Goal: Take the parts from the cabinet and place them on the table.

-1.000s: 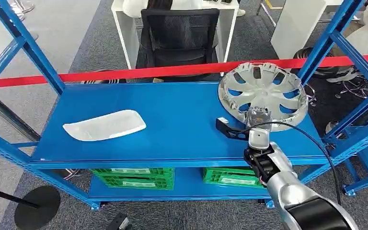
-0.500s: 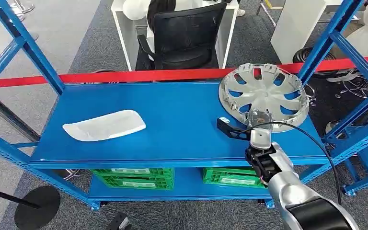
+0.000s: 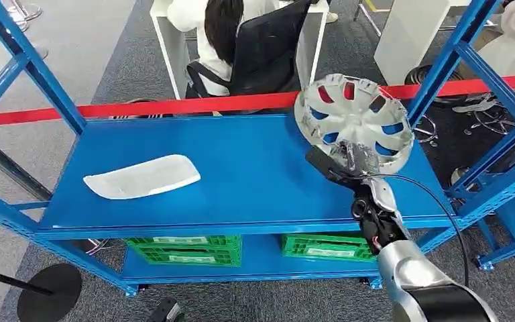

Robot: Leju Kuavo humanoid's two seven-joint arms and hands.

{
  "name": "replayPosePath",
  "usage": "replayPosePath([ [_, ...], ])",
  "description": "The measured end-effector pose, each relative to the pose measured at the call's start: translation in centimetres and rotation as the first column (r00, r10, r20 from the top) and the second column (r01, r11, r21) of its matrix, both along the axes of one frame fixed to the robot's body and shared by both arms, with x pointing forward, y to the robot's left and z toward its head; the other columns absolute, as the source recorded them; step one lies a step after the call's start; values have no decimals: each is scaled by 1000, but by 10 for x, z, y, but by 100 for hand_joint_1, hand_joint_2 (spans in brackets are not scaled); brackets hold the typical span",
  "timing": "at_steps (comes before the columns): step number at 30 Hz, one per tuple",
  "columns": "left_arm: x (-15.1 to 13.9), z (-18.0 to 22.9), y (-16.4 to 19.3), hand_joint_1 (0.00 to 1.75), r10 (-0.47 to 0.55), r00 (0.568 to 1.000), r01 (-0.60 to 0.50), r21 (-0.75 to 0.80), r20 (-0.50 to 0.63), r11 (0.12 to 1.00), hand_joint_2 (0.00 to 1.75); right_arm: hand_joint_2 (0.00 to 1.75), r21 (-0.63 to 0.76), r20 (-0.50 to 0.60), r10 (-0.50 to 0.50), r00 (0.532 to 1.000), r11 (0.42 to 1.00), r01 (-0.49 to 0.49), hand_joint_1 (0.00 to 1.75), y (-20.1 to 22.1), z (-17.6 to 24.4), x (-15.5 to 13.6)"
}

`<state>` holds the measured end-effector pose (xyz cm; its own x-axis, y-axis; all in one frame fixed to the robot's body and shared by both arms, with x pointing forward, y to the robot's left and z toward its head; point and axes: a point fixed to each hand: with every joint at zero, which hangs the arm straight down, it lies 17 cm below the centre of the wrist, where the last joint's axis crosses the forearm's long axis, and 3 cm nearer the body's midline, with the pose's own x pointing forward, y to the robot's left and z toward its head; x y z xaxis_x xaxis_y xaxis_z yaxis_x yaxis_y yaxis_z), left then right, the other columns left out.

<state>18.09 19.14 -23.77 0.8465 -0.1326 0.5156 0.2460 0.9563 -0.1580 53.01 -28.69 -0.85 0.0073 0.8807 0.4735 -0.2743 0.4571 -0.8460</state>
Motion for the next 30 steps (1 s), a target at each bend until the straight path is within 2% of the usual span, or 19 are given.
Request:
replayPosePath([
  [4, 0, 0, 1, 0, 0, 1000, 0, 1, 1, 1000, 0, 175, 75, 15, -29, 999, 997, 28, 175, 7, 6, 3],
  [5, 0, 0, 1, 0, 0, 1000, 0, 2, 3, 1000, 175, 175, 106, 24, -23, 999, 994, 21, 175, 12, 8, 3],
  [7, 2, 0, 2, 0, 7, 1000, -7, 5, 16, 1000, 175, 175, 302, 93, 33, 995, 951, -60, 175, 37, 28, 2],
  [9, 4, 2, 3, 0, 17, 999, -17, 4, 29, 1000, 175, 175, 506, 177, 71, 982, 849, -153, 175, 66, 54, -2],
  [11, 5, 2, 4, 0, 26, 999, -26, 0, 36, 1000, 175, 175, 643, 240, 42, 970, 741, -191, 175, 78, 82, -2],
  [15, 7, 3, 7, 0, 42, 998, -42, 0, 44, 999, 175, 175, 831, 324, -42, 945, 490, -263, 175, 85, 139, -6],
  [17, 6, 2, 7, 0, 45, 998, -45, 0, 43, 999, 175, 175, 856, 346, -33, 938, 420, -301, 175, 95, 150, -20],
  [18, 6, 2, 7, 0, 45, 998, -45, 1, 43, 999, 0, 175, 851, 360, -9, 933, 413, -324, 175, 103, 153, -27],
  [20, 7, 3, 7, 0, 47, 998, -47, 0, 45, 999, 0, 175, 845, 385, 17, 923, 396, -360, 175, 114, 161, -37],
  [21, 7, 3, 7, 0, 50, 998, -50, -1, 46, 999, 175, 175, 845, 398, 19, 917, 382, -375, 175, 116, 165, -42],
  [23, 8, 3, 8, 0, 55, 997, -55, -2, 51, 998, 175, 175, 849, 430, 20, 903, 331, -411, 175, 118, 177, -52],
  [27, 8, 7, 3, 0, 61, 996, -59, -42, 60, 997, 175, 175, 875, 467, 17, 884, 136, -465, 175, 113, 204, -81],
  [28, 8, 7, 3, 0, 63, 996, -60, -46, 62, 997, 175, 175, 871, 479, 21, 878, 112, -478, 175, 114, 209, -87],
  [30, 9, 8, 2, 0, 62, 995, -58, -51, 74, 997, 175, 175, 850, 518, 25, 855, 100, -518, 175, 115, 226, -94],
])
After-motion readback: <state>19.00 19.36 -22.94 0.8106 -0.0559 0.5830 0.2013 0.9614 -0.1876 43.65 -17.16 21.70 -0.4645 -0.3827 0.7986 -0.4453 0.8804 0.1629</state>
